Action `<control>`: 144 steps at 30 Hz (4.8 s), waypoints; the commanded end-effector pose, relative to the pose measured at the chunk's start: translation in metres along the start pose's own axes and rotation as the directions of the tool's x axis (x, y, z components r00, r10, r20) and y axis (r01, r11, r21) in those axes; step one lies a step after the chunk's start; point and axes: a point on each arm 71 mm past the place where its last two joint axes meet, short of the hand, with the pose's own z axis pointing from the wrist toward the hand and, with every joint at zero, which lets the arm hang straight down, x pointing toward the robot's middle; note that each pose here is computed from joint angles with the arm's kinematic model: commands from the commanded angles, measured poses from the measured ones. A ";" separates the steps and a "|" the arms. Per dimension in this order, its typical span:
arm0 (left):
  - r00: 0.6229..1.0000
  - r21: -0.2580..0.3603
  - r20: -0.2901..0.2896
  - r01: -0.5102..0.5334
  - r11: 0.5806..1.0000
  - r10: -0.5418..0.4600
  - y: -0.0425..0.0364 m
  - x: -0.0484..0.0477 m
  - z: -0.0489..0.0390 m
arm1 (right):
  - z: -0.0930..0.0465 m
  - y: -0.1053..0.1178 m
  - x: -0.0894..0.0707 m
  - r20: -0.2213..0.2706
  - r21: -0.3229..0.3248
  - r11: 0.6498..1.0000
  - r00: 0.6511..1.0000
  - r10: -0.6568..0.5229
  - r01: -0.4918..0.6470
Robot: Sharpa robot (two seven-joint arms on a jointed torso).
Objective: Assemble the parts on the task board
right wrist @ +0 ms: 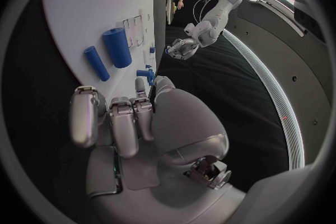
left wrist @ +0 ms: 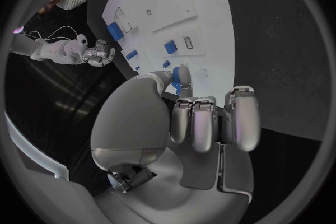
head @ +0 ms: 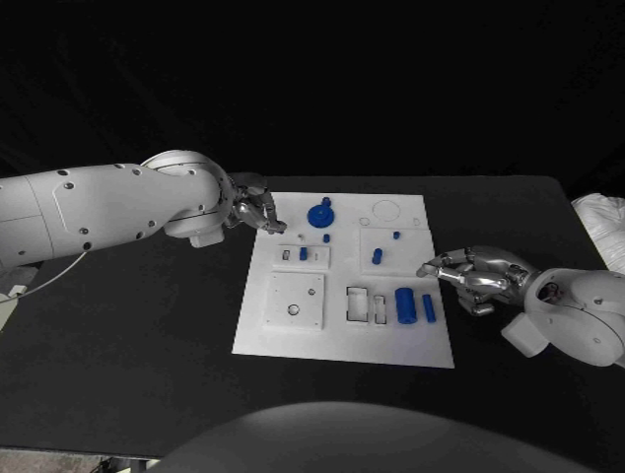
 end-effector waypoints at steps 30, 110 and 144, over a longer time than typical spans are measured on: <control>0.959 -0.025 0.071 -0.273 0.962 0.274 -0.0257 0.0278 0.0096 | 0.003 0.002 0.003 -0.020 -0.008 1.000 1.000 -0.007 0.007; 0.963 -0.053 -0.030 -0.268 0.962 0.267 -0.0178 0.0506 0.0211 | 0.001 0.001 0.002 -0.016 -0.014 1.000 1.000 -0.002 0.002; 0.966 -0.058 -0.054 -0.258 0.965 0.255 -0.0172 0.0548 0.0217 | 0.002 0.001 0.001 -0.020 -0.010 1.000 1.000 -0.004 0.003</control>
